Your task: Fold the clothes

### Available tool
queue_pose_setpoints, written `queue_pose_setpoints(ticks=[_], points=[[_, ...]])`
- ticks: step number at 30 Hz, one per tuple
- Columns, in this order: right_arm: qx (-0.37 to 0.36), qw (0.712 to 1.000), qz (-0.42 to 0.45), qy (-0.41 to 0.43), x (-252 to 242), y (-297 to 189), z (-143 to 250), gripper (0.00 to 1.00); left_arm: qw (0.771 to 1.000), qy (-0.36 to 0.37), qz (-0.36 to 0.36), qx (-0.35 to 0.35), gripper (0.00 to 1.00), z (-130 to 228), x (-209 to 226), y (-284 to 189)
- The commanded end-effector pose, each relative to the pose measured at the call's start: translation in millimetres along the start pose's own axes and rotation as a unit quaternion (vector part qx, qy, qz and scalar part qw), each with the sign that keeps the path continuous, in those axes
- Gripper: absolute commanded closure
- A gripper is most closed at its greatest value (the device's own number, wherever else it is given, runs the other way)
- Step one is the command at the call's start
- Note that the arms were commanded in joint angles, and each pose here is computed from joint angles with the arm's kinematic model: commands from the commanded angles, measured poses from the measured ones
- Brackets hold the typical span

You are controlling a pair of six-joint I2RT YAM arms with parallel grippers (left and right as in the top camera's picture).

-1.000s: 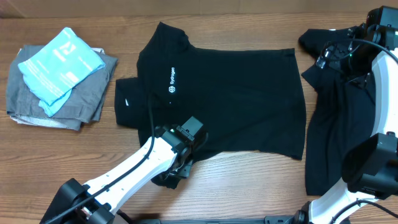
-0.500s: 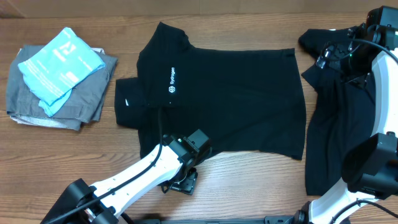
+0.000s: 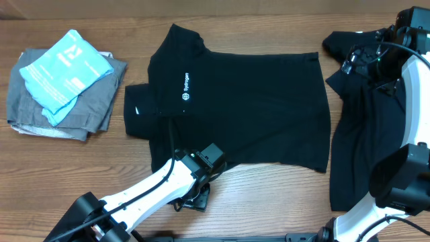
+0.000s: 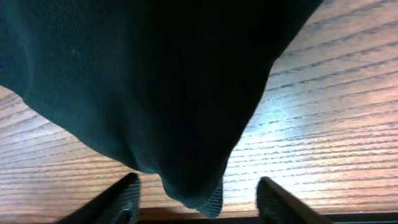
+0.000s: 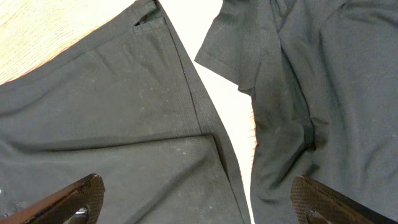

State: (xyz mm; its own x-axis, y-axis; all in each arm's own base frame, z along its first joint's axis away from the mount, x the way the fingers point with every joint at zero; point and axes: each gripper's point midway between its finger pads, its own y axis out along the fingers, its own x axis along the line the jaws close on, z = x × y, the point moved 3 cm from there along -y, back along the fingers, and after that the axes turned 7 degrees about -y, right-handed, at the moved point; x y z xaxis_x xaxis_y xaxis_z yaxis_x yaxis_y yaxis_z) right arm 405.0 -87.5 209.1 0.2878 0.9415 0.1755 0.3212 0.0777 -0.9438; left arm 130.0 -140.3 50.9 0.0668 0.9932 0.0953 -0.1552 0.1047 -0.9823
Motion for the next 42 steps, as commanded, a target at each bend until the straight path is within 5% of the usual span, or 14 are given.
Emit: queue_pose_setpoints(ticks=[1, 2, 7, 12, 28, 42], points=[[-0.015, 1.000, 0.003, 0.001, 0, -9, -4, 0.00, 1.000, -0.015, -0.009, 0.000, 0.50, 1, 2, 4], [-0.015, 1.000, 0.003, 0.001, 0, -9, -4, 0.00, 1.000, -0.019, -0.008, -0.001, 0.57, 0, 2, 4], [-0.015, 1.000, 0.003, 0.001, 0, -9, -4, 0.00, 1.000, -0.022, -0.002, -0.011, 0.60, -4, -1, 4], [-0.015, 1.000, 0.003, 0.001, 0, -9, -4, 0.00, 1.000, -0.022, 0.000, -0.013, 0.96, -5, -2, 4], [-0.015, 1.000, 0.003, 0.001, 0, -9, -4, 0.00, 0.995, -0.094, -0.018, 0.007, 0.96, -21, 34, -9], [-0.015, 1.000, 0.003, 0.001, 0, -9, -4, 0.00, 0.989, -0.134, 0.013, -0.060, 0.96, -69, 53, -20]])
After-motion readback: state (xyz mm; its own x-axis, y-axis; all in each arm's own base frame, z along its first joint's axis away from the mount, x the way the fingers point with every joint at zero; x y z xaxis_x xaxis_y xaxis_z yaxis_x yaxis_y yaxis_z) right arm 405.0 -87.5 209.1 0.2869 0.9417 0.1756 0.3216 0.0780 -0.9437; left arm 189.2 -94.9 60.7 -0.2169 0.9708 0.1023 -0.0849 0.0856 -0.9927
